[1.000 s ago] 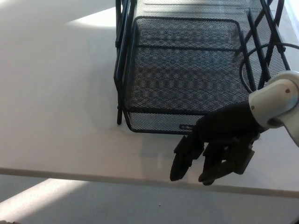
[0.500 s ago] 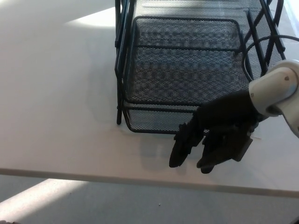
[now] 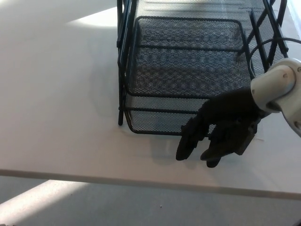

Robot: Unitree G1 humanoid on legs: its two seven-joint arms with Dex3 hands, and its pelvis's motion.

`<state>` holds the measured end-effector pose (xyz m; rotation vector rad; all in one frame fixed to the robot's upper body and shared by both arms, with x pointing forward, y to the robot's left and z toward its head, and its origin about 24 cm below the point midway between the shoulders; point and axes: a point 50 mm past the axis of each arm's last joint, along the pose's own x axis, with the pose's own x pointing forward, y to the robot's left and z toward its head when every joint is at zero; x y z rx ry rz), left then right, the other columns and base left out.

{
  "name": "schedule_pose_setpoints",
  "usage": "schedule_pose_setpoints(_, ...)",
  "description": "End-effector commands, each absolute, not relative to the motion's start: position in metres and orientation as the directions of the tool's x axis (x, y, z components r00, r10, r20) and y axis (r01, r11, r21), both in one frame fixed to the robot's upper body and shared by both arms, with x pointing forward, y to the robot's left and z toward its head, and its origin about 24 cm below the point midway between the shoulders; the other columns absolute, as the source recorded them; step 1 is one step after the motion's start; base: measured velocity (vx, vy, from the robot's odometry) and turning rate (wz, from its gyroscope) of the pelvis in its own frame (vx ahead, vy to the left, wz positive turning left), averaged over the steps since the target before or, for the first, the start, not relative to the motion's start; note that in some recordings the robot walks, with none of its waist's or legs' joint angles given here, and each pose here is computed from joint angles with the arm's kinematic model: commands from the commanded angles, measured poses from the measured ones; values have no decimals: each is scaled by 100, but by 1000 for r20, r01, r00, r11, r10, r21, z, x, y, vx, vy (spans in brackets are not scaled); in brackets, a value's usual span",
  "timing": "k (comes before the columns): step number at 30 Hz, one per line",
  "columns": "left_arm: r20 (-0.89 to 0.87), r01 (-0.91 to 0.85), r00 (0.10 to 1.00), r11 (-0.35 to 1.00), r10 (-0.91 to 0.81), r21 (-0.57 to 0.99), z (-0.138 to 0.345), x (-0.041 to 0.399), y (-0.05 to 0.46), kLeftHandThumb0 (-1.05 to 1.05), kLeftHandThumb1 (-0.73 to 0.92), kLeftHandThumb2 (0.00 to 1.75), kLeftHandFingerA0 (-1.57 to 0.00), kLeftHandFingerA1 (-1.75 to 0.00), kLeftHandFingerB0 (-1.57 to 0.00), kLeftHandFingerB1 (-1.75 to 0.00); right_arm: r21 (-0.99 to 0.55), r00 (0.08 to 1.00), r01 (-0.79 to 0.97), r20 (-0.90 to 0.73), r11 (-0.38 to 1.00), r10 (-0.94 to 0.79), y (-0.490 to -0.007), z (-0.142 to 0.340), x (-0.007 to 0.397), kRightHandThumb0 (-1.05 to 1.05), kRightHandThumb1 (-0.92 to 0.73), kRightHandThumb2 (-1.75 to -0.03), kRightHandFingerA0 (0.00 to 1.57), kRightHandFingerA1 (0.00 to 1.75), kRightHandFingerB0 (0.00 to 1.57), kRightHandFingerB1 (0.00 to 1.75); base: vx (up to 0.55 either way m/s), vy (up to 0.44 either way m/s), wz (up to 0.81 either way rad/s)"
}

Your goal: A balck drawer is kept on the middle of the table and the robot uses its right hand to push it back away from the robot

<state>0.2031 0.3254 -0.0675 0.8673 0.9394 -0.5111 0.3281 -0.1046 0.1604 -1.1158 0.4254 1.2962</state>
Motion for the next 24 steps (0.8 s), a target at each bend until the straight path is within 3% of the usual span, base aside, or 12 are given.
schedule_pose_setpoints(1, -862, 718, 506, 559, -12, 414, -66, 199, 330, -56, 72, 63, -47, -38, -33, -33, -458, 313, -875, -783, -158, 537, -104, 162, 322, -56, -77, -63, 51, 41, 38, 35, 0, 0, 0)
schedule_pose_setpoints(4, -863, 715, 504, 568, -13, 409, -66, 199, 330, -55, 72, 62, -45, -38, -31, -33, -456, 287, -871, -775, -185, 563, -104, 161, 306, -62, -71, -60, 60, 38, 46, 34, 0, 0, 0)
schedule_pose_setpoints(5, -863, 714, 504, 569, -12, 409, -66, 199, 331, -56, 72, 62, -46, -38, -32, -33, -452, 265, -868, -772, -206, 577, -102, 161, 297, -55, -79, -64, 48, 40, 37, 34, 0, 0, 0)
schedule_pose_setpoints(7, -864, 712, 503, 570, -8, 410, -66, 199, 331, -55, 72, 62, -46, -38, -31, -32, -440, 210, -861, -765, -256, 609, -99, 161, 277, -57, -75, -64, 46, 40, 35, 33, 0, 0, 0)
schedule_pose_setpoints(11, -863, 711, 505, 574, -14, 407, -66, 199, 330, -54, 72, 62, -44, -37, -30, -32, -430, 101, -830, -741, -354, 664, -97, 159, 231, -55, -81, -64, 50, 39, 35, 33, 0, 0, 0)
schedule_pose_setpoints(14, -862, 708, 507, 576, -11, 409, -66, 200, 331, -55, 72, 62, -44, -38, -31, -32, -405, 55, -847, -713, -346, 699, -103, 156, 213, -54, -80, -64, 54, 40, 34, 33, 0, 0, 0)
schedule_pose_setpoints(24, -860, 712, 510, 562, -3, 421, -65, 201, 331, -56, 71, 62, -46, -38, -32, -32, -371, 86, -900, -664, -227, 743, -134, 142, 193, -54, -82, -65, 50, 41, 34, 34, 0, 0, 0)
